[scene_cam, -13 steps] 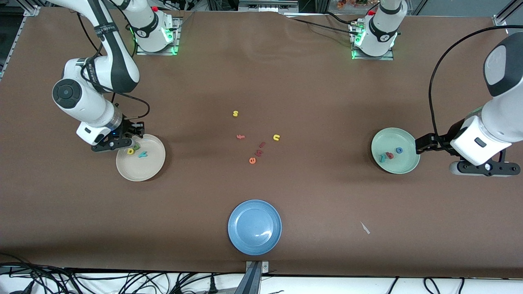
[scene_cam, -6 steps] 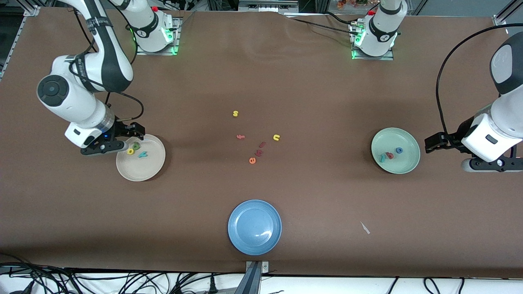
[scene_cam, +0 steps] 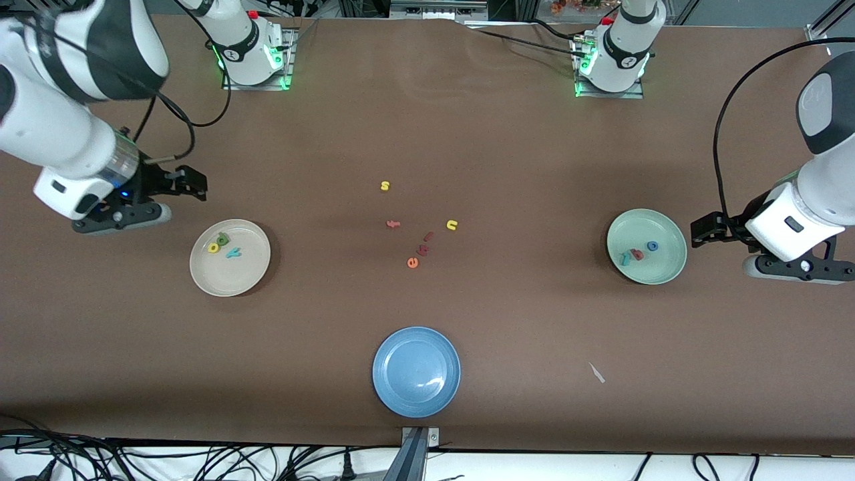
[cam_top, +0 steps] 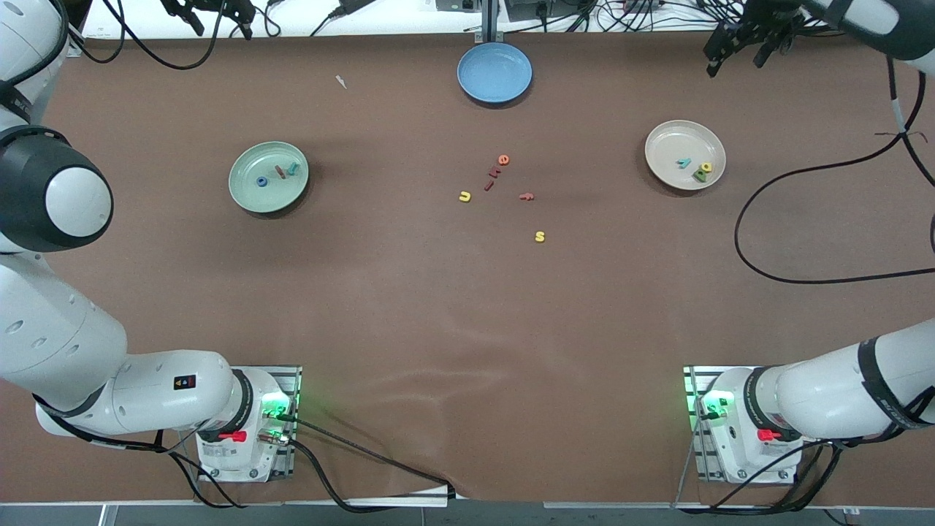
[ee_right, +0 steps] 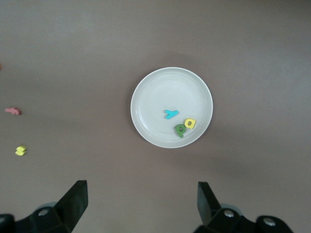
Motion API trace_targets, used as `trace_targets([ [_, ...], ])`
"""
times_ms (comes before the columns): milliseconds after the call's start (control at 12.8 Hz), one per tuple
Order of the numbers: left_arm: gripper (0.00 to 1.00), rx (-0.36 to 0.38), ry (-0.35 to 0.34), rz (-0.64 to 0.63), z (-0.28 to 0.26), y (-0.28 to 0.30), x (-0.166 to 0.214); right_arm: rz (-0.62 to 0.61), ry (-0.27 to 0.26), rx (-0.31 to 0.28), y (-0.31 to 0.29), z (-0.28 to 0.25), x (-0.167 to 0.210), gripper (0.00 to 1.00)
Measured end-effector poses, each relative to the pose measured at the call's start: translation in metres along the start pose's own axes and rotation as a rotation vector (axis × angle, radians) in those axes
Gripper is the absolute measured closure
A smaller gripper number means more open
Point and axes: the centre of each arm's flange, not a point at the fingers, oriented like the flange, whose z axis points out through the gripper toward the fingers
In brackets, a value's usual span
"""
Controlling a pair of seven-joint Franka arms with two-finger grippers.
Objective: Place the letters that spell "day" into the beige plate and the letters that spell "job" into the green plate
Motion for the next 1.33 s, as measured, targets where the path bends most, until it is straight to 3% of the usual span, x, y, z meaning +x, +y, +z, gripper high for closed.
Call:
trace_targets([
  [313, 0.0, -0.002, -0.034, 0.018, 0.016, 0.001, -0.002, 0.006, -0.006, 0.001, 0.003, -0.036, -0.006, 0.0],
  [1329, 0.0, -0.002, -0.043, 0.023, 0.02, 0.0, -0.003, -0.004, -0.022, 0.002, -0.002, -0.03, -0.002, 0.0],
])
